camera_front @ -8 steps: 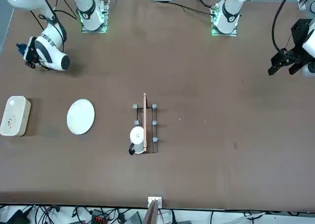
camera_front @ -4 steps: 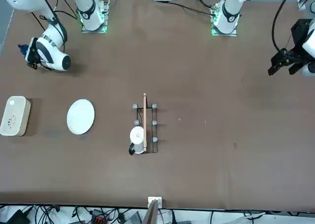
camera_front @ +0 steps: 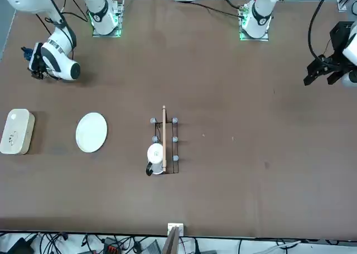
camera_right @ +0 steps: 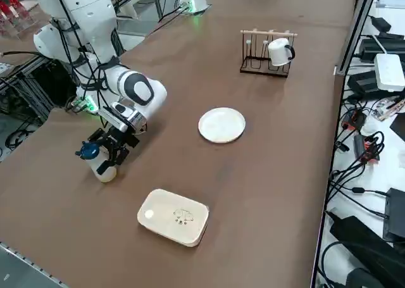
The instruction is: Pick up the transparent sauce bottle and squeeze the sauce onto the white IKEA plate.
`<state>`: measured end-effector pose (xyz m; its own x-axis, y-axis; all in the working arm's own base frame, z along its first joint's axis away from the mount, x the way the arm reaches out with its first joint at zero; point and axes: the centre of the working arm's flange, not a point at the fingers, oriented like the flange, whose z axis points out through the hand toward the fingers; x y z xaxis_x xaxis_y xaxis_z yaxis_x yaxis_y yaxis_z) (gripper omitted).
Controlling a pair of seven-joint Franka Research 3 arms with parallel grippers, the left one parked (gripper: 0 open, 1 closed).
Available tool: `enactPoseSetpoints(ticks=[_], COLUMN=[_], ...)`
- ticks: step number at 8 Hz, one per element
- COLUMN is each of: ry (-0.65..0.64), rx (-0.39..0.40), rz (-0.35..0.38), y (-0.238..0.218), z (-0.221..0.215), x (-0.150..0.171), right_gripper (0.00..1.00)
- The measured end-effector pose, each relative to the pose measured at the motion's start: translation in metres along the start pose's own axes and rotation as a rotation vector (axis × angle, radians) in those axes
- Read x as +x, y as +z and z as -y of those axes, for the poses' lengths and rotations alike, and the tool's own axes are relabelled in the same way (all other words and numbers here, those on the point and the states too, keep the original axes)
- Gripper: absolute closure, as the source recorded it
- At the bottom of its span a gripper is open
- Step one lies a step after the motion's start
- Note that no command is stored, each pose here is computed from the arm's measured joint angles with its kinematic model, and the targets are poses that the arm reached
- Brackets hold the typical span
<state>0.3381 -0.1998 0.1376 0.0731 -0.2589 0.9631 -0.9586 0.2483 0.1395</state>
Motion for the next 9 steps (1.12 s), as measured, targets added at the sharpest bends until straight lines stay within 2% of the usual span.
enactPoseSetpoints(ticks=[6,9], ry=[-0.027,-0.020], rx=[0.017,0.008], rz=[0.007,0.022], y=[-0.008,-0.026], z=[-0.001,0.000], x=[-0.012,-0.016], right_gripper=[0.00,0.00])
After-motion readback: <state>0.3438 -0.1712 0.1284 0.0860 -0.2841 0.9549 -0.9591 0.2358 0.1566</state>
